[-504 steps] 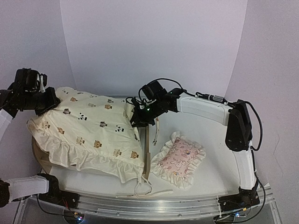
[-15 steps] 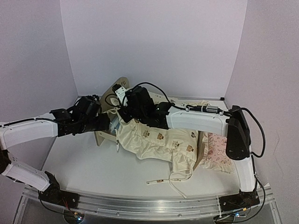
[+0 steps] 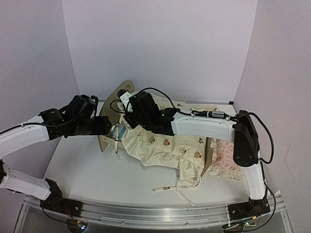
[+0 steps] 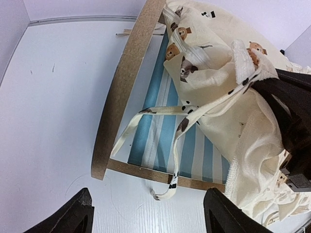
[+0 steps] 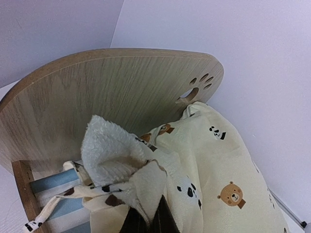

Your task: Set up the pet bed

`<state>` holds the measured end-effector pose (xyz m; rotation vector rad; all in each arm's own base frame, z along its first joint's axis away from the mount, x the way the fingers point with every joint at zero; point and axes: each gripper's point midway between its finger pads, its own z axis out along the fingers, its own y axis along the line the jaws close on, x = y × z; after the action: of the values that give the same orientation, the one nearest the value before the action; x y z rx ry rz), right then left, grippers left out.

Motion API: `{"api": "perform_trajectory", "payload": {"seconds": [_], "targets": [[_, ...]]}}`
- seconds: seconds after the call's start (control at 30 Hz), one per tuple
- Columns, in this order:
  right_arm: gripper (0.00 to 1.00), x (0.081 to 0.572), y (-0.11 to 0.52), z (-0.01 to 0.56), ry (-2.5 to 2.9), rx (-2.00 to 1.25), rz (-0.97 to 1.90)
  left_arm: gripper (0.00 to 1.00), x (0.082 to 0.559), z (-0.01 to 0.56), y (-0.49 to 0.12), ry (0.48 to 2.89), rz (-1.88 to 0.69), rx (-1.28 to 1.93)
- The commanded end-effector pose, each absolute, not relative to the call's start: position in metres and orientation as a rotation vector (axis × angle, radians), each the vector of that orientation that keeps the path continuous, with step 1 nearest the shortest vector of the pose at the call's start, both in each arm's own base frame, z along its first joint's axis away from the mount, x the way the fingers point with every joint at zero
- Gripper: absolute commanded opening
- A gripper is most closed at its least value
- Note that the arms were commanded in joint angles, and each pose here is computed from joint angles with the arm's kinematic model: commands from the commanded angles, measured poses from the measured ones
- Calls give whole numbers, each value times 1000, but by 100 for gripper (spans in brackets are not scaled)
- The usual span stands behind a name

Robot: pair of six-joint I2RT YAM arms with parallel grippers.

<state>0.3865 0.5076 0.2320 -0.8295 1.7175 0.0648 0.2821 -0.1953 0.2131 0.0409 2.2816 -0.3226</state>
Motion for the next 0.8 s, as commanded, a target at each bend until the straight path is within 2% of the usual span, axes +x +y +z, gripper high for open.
{"api": "perform_trajectory", "payload": {"seconds": [0.0,0.23,0.47,0.63,0.7,0.77], "targets": [[0,394,508,241,1698,-792,63,77,292,210,-196,2254,-275,57],[0,379,528,221,1728,-904,199,68,317,203,-186,2220,-116,42],[0,372,537,208,1762,-978,261,66,339,200,-180,2213,-74,55],[0,380,527,200,1815,-946,289,73,349,201,-165,2200,-58,43],[0,383,523,199,1840,-926,332,72,354,203,-166,2184,-92,64],[0,384,521,199,1849,-917,346,68,357,204,-177,2165,-167,116]]}}
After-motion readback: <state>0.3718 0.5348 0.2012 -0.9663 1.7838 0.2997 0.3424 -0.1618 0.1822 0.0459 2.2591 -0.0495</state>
